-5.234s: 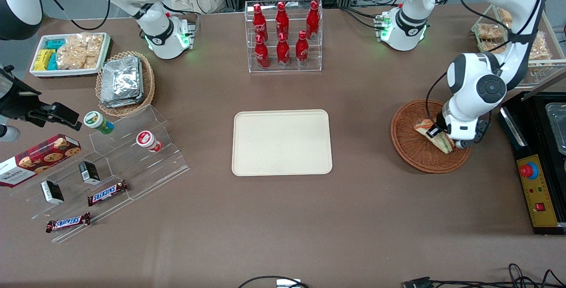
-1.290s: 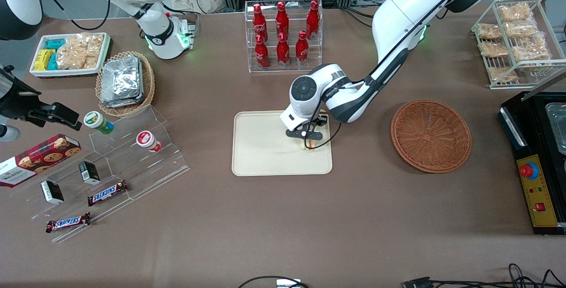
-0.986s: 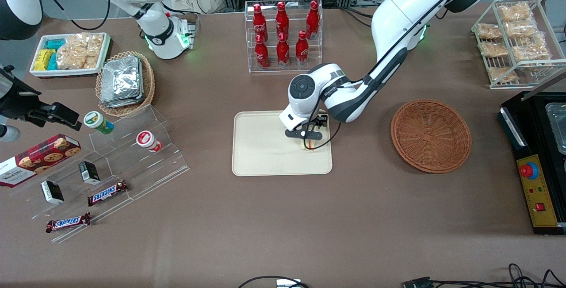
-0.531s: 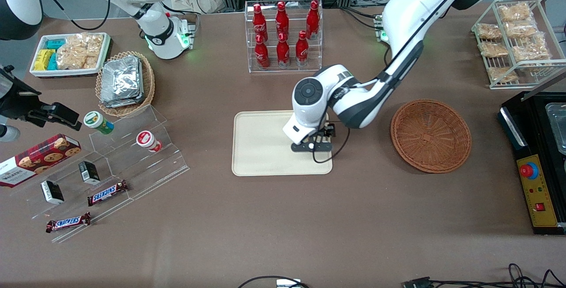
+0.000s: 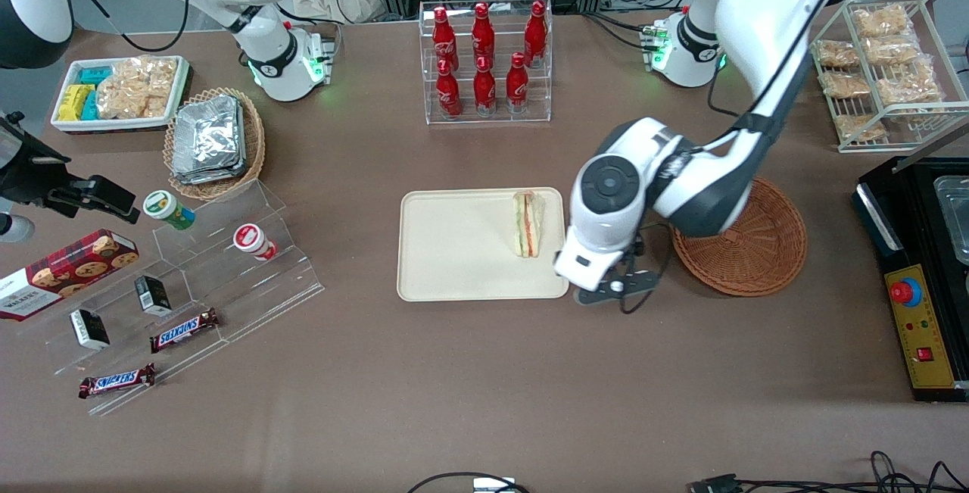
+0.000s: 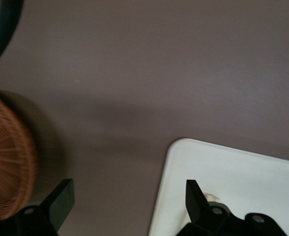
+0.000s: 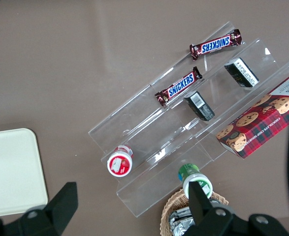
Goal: Place sandwich from basket to tray
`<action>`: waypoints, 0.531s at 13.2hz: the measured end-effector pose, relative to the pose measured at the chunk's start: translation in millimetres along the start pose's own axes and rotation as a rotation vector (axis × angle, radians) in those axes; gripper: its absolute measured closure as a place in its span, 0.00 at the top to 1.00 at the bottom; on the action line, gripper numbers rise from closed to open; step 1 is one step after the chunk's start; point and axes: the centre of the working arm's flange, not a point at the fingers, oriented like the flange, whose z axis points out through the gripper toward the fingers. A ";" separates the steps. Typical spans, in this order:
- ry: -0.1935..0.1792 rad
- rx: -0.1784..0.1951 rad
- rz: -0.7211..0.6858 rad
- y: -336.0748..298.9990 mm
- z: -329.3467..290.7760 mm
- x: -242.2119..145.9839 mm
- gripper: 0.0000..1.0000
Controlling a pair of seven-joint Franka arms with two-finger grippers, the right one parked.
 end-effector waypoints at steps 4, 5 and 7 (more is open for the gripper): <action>-0.010 -0.035 -0.092 -70.0 -39.0 39.6 1.00; -0.021 -0.044 -0.084 -82.1 -47.3 43.1 1.00; -0.045 -0.054 -0.063 -106.2 -60.3 49.2 1.00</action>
